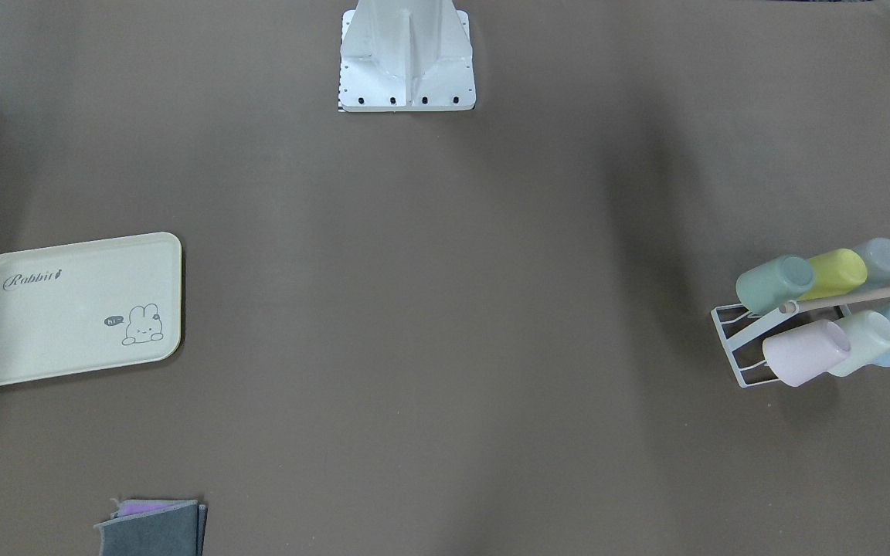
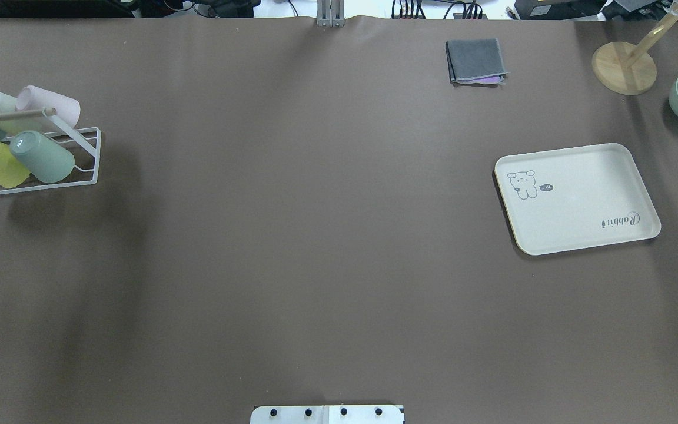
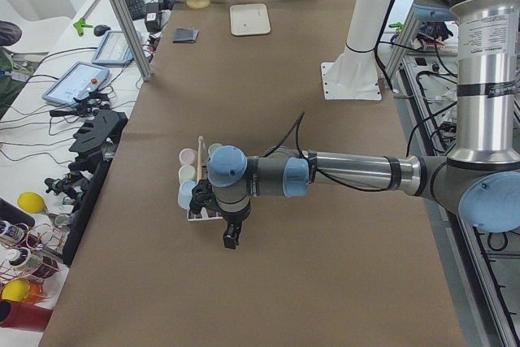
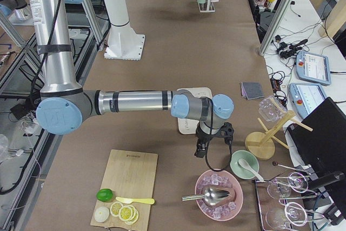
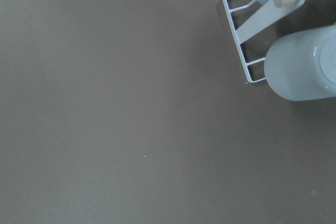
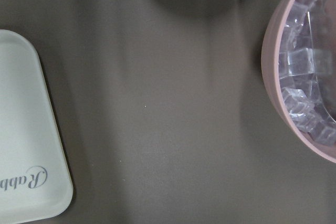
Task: Pick up and place green cup on tray
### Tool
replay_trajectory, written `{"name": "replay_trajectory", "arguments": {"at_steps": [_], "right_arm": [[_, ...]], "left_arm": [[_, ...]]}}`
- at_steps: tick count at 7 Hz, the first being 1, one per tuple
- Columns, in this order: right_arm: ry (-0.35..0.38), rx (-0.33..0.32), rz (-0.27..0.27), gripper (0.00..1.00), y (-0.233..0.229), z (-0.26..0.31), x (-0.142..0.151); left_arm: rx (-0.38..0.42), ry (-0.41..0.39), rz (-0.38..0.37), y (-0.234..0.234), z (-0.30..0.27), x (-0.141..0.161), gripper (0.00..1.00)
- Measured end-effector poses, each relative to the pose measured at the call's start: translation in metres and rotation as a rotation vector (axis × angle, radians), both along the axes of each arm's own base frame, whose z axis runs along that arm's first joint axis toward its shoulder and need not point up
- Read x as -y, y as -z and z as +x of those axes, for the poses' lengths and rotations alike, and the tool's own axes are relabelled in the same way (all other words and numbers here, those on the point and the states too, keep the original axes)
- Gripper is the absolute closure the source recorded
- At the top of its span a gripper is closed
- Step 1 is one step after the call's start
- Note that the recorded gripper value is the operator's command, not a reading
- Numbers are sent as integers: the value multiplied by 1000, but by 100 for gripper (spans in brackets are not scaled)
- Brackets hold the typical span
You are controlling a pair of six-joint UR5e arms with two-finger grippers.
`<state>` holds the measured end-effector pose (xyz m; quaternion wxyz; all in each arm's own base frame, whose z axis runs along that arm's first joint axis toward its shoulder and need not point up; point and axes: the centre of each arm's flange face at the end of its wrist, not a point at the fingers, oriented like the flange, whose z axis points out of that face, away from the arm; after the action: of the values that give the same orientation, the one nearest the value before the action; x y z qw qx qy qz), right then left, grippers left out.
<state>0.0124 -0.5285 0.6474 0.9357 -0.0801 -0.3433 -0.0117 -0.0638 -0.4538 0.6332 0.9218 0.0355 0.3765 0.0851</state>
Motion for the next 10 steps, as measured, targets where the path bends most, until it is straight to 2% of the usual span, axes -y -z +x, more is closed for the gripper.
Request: {"name": "replay_trajectory", "arguments": {"at_steps": [4,10], "right_arm": [[0,-2,10,0,4,1,0],[-19,-11,-20,0,-13,14,-16]], "left_arm": [[1,0,20,8,0,5,1],[6,2,90,46,0,32,1]]}}
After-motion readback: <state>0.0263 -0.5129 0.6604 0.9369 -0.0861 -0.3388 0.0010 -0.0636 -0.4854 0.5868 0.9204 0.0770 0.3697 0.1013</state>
